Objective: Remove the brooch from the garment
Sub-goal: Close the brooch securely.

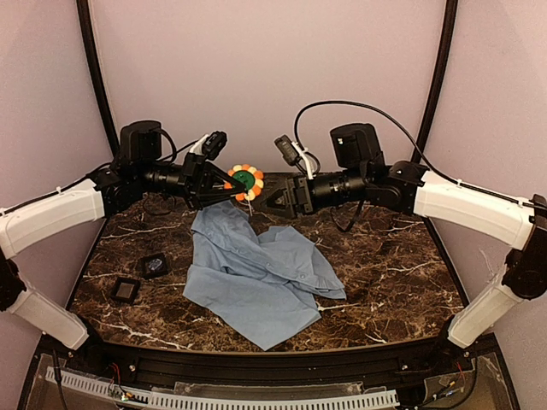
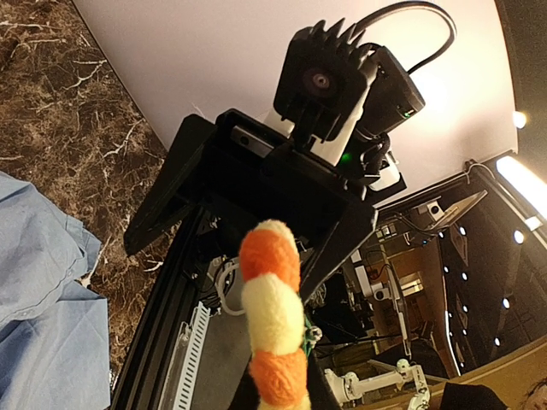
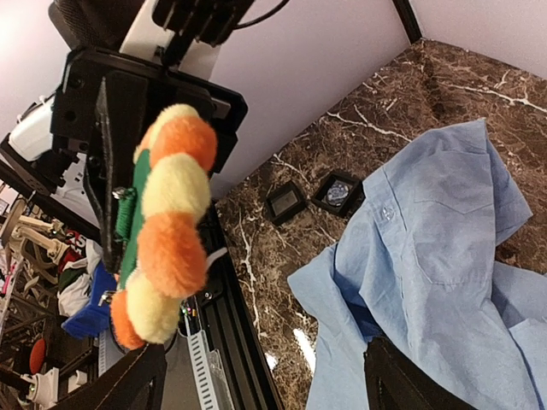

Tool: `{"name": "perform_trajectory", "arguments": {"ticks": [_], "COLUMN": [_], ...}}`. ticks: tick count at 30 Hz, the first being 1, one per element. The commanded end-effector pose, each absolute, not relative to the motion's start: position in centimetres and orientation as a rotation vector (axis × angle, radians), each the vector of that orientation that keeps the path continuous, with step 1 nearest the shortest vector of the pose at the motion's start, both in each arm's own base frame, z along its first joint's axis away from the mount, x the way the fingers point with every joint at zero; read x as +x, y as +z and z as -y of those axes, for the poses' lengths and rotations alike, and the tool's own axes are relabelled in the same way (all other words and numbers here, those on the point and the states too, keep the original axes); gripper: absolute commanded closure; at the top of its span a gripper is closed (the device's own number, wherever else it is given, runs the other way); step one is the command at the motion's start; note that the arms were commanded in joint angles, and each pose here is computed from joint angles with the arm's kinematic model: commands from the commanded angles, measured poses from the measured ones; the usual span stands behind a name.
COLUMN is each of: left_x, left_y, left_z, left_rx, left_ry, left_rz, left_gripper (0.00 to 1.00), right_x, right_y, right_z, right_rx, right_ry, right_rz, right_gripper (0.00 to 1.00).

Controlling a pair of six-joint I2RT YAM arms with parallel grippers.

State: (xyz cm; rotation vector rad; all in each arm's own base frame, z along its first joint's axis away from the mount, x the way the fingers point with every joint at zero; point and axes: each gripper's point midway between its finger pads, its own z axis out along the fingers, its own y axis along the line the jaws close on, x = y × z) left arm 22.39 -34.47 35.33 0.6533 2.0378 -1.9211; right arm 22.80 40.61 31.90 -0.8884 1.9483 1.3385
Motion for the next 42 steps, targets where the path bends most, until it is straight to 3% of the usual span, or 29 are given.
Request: {"name": "perform_trajectory", "arguments": {"ticks": [1,21,38,42], "left_x": [21.2,20.6,19.7,19.5], "left_y": [36.4,34.8,34.6,34.5], "left_z": [33.9,33.4,33.3,33.4], "left_rx": [0.682,0.665,0.715,0.731], "left_ry": [-1.944,-1.923,-1.902,-1.904], "left_rz": [-1.988,-2.027,-2.036,-2.041], "left_gripper": [0.99,0.99,0.99,0.99], "right_x": [21.8,18.5,19.0,19.5], "right_y": [30.6,33.9,33.9,33.9], "right_z": [-42.0,-43.6,-44.1,-43.9], "right_rx": [-0.990,-1.083,-1.074,-1.055], "right_ry": [1.262,1.490,1.559,1.579], "right_rz": [-1.965,-1.885,-1.889,-1.888], "right_gripper": [0.20,0.21,0.45,0.46]}}
